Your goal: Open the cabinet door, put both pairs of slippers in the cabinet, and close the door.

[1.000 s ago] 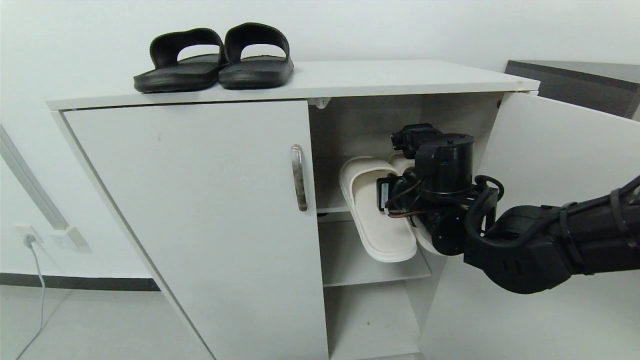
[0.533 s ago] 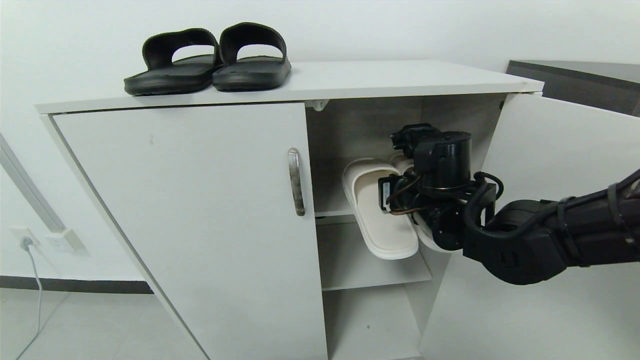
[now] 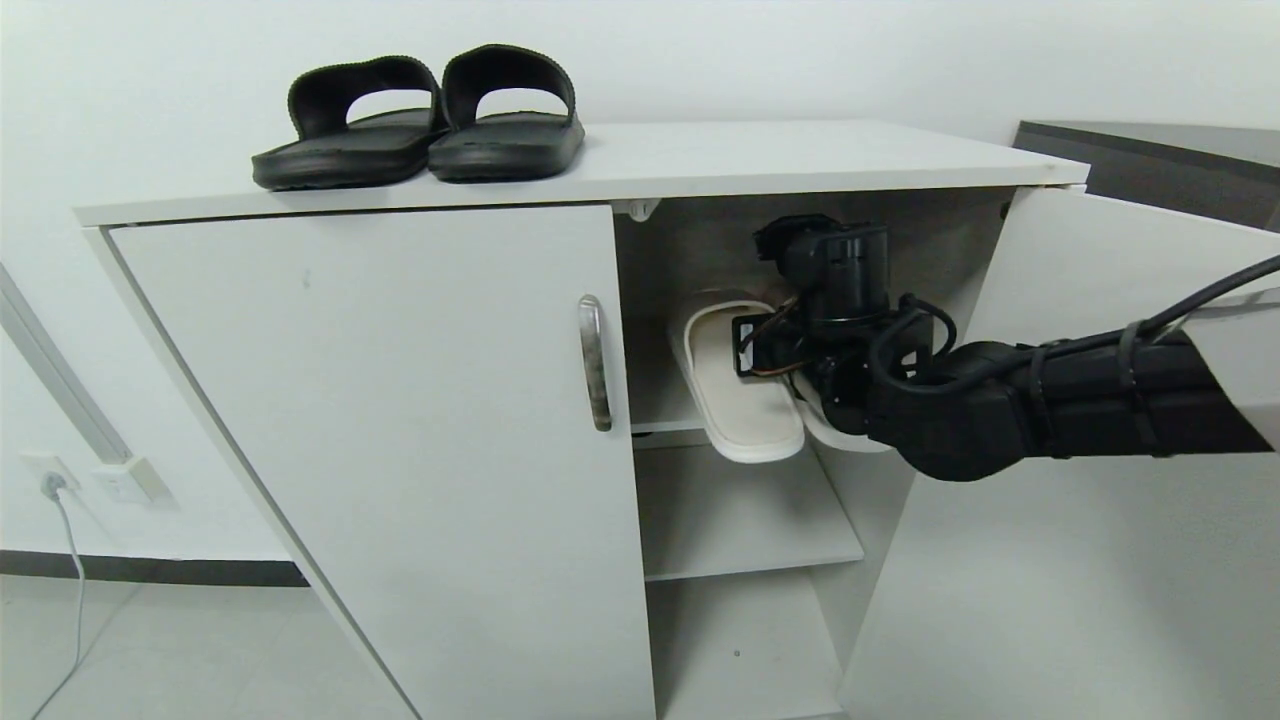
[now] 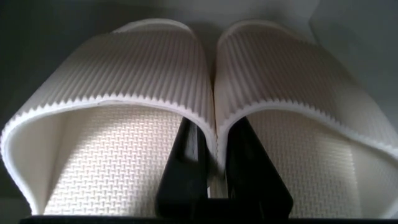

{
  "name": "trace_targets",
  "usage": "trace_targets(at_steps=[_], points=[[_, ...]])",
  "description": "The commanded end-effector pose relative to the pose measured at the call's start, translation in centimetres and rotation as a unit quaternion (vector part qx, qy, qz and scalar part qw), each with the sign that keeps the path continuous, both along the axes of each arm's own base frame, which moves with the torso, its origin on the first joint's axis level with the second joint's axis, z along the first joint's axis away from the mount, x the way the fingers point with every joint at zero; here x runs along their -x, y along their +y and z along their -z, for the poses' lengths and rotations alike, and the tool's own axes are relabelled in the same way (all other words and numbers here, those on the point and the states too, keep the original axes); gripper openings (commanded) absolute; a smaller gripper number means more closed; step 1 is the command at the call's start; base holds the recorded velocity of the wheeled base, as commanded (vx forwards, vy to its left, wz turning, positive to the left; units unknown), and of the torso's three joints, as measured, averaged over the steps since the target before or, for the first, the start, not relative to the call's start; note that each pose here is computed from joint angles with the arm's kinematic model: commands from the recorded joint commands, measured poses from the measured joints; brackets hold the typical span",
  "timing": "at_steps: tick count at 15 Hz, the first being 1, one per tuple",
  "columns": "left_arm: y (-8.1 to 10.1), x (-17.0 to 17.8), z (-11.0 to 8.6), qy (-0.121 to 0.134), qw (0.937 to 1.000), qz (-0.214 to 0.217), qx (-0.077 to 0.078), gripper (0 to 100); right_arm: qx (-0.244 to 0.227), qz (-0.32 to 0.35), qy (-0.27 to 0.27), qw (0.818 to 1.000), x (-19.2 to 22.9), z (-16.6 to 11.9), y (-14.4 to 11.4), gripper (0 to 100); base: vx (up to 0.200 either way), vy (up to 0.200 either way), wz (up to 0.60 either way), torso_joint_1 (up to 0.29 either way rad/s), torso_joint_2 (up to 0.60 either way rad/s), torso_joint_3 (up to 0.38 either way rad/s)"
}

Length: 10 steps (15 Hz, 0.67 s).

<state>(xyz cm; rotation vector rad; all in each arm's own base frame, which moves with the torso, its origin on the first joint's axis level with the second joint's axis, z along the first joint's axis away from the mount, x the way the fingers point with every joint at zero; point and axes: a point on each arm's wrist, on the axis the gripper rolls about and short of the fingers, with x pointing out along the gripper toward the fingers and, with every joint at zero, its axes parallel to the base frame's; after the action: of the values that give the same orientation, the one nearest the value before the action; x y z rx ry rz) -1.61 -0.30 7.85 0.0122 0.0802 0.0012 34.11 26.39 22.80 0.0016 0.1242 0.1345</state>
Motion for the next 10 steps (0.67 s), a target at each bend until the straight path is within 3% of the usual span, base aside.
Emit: trace_targets(at_steps=[1, 10], points=[[0.0, 0.0, 0.0, 0.0, 1.0, -0.001, 0.0, 0, 0.003, 0.005, 0.006, 1.0, -1.8, 1.0, 0.5, 0, 0.0, 0.0, 0.0, 0.0, 0.0, 0.0], [0.0, 0.0, 0.0, 0.0, 1.0, -0.001, 0.0, 0, 0.005, 0.013, 0.009, 1.0, -3.5, 1.3, 0.8, 0, 0.0, 0.0, 0.0, 0.0, 0.0, 0.0]])
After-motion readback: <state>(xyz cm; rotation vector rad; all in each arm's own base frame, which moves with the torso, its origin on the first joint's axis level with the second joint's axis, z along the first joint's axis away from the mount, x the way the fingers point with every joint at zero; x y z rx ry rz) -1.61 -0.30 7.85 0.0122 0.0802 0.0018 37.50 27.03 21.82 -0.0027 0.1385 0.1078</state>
